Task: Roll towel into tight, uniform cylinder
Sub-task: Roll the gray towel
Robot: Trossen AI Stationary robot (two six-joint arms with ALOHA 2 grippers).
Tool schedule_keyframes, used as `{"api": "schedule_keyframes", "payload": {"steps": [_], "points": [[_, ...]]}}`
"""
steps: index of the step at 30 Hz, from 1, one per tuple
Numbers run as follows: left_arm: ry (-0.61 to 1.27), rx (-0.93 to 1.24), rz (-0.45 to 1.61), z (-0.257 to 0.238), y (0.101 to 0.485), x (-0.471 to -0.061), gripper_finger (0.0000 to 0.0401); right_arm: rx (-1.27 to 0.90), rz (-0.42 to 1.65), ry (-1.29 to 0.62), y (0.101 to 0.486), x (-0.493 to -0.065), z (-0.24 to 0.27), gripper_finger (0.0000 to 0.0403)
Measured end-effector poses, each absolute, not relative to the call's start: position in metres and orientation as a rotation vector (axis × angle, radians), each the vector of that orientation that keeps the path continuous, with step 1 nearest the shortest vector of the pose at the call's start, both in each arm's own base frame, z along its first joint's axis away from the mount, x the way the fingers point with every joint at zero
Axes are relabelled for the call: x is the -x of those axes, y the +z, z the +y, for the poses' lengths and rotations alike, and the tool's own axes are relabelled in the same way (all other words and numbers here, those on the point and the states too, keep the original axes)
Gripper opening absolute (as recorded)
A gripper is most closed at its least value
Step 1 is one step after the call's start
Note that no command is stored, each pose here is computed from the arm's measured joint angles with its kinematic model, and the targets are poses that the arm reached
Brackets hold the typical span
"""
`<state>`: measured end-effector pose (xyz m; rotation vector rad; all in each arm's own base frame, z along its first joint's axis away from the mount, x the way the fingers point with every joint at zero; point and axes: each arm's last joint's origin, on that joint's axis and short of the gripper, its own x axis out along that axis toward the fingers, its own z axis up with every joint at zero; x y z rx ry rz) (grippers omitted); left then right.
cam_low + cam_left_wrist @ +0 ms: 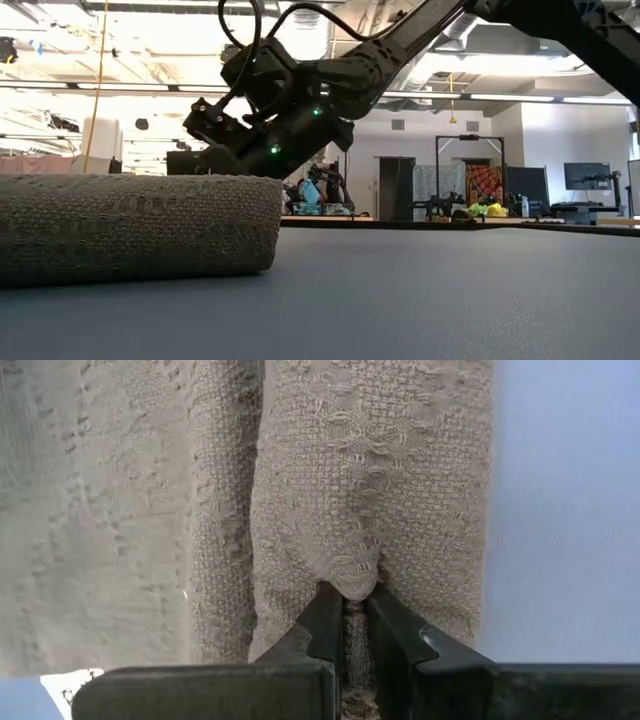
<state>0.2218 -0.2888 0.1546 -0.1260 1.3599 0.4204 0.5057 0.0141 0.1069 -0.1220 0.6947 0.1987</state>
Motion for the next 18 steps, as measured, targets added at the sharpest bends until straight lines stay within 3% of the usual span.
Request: {"api": "schedule_keyframes", "payload": {"steps": [3,9,18], "points": [[0.420,0.137,1.350,-0.292,0.155,-0.219,0.0011,0.126,0.713,0.178,0.110,-0.504,0.012,0.0019],[0.374,0.197,1.292,-0.302,0.162,-0.212,0.0011,0.125,0.736,0.117,0.110,-0.502,0.005,0.0039],[0.212,0.329,1.260,-0.319,0.171,-0.213,0.0011,0.124,0.744,0.089,0.109,-0.502,0.003,0.0021]]}}
